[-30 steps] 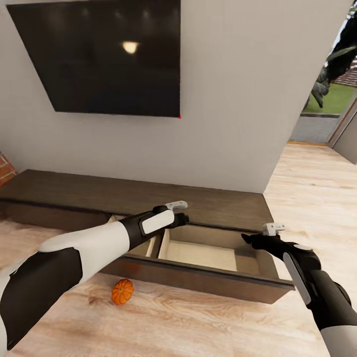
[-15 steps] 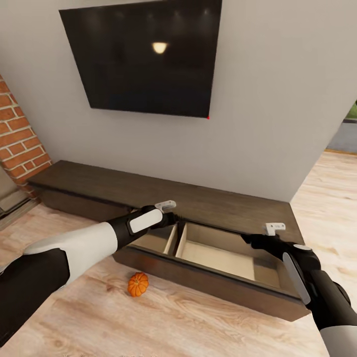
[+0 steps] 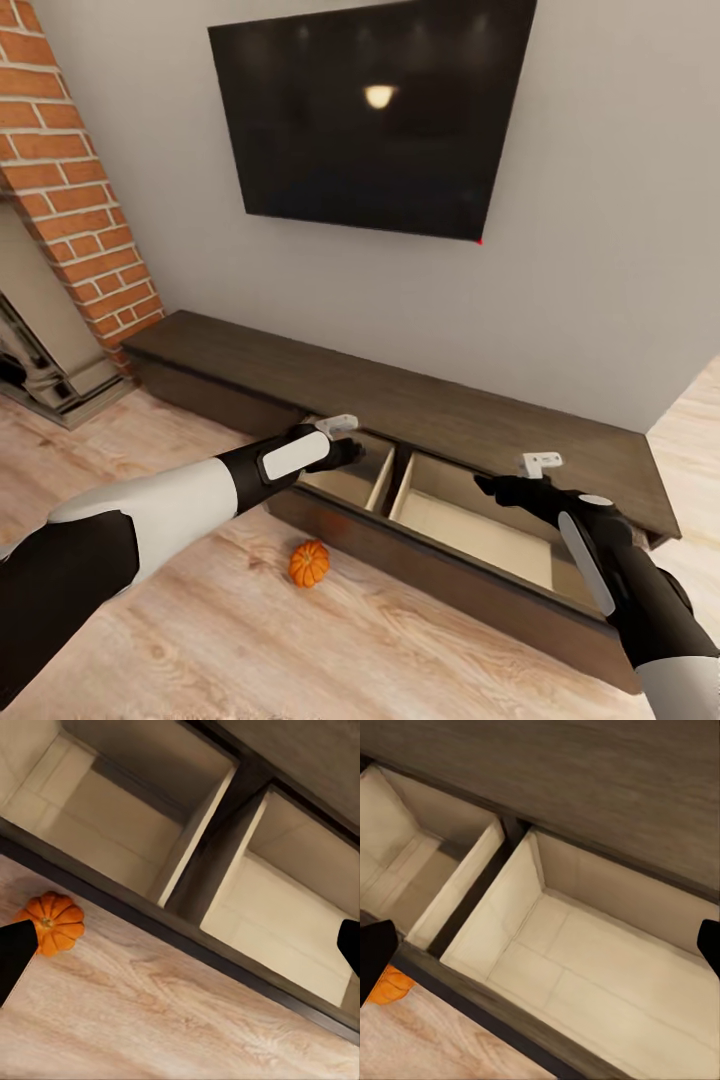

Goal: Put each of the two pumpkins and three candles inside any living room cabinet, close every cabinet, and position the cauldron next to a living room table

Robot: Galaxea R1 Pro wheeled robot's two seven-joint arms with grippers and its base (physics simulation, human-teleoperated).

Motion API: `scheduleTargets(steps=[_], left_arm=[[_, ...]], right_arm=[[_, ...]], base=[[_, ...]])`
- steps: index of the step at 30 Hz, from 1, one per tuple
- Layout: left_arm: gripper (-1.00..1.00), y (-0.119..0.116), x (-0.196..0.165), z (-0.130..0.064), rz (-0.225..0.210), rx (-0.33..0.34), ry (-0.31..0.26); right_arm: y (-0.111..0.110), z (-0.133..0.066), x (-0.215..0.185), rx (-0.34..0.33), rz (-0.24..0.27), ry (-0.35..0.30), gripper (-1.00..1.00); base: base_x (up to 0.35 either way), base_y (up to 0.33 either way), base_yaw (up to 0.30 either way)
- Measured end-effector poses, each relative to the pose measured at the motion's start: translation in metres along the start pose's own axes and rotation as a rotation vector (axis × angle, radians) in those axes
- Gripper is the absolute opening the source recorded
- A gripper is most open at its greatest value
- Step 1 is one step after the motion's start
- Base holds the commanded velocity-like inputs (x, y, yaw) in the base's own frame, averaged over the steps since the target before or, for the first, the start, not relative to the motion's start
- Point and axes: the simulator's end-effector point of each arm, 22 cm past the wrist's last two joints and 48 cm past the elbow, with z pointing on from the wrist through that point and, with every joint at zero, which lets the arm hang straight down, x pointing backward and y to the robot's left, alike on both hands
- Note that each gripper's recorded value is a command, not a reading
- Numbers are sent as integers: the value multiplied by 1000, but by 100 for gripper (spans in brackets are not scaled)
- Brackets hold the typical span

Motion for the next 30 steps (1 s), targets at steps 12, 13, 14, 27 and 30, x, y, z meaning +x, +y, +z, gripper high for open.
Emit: scheduleTargets(steps=[12, 13, 14, 27, 30], left_arm=[[100, 2, 1, 1, 0, -5, 1], [100, 2, 1, 1, -1, -5, 1], [100, 2, 1, 1, -1, -5, 1], [100, 3, 1, 1, -1, -7, 1], [100, 4, 1, 2, -2, -8, 2]], right_arm=[[1, 2, 4, -2, -1, 8, 100], [1, 2, 4, -2, -1, 8, 100], [1, 2, 4, -2, -1, 8, 100], [13, 5, 9, -20, -22, 23, 100], [12, 6, 15, -17, -20, 35, 100]], base=[[0, 0, 288], [0, 0, 288], [0, 0, 288], [0, 0, 288], [0, 0, 288]])
